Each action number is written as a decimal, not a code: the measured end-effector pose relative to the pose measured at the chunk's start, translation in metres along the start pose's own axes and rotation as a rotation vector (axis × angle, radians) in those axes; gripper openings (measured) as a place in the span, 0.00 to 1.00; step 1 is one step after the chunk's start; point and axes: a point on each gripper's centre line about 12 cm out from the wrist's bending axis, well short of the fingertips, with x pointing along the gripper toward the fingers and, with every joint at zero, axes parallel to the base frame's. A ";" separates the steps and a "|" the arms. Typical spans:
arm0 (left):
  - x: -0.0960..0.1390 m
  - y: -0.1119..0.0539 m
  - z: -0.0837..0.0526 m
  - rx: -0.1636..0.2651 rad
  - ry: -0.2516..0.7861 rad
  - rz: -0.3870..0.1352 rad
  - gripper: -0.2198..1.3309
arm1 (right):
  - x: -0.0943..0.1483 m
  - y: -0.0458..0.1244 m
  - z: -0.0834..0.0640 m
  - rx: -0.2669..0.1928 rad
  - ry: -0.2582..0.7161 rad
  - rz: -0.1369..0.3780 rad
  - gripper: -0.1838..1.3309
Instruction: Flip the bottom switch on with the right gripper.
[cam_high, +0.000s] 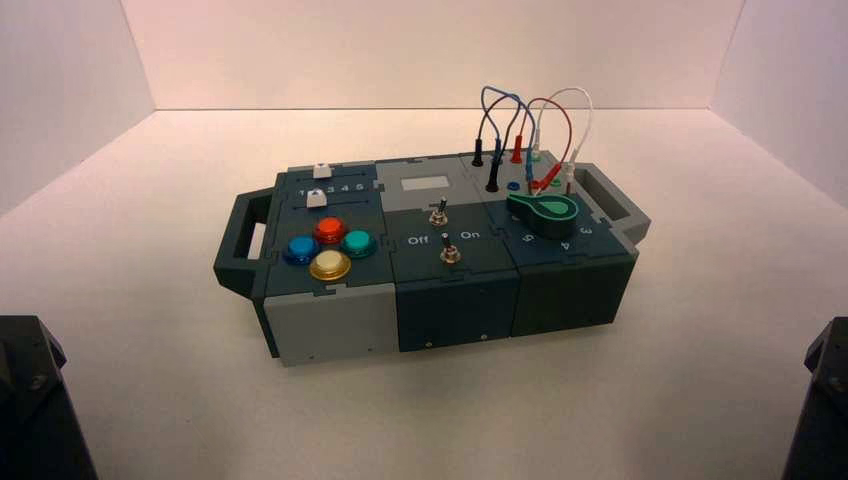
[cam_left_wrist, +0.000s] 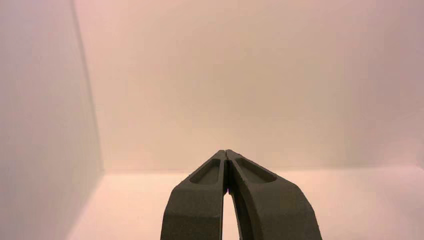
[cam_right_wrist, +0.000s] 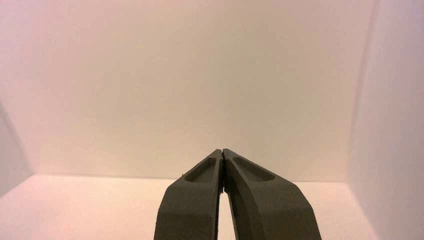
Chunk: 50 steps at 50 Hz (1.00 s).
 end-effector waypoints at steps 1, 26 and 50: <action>0.000 -0.003 -0.001 -0.002 0.041 -0.015 0.04 | 0.000 0.001 0.000 0.000 0.002 0.006 0.02; -0.014 -0.015 -0.029 -0.198 0.613 -0.019 0.04 | 0.011 0.023 -0.016 -0.008 0.197 0.100 0.02; 0.020 -0.040 -0.092 -0.308 1.046 -0.053 0.04 | 0.017 0.054 -0.032 0.045 0.431 0.214 0.02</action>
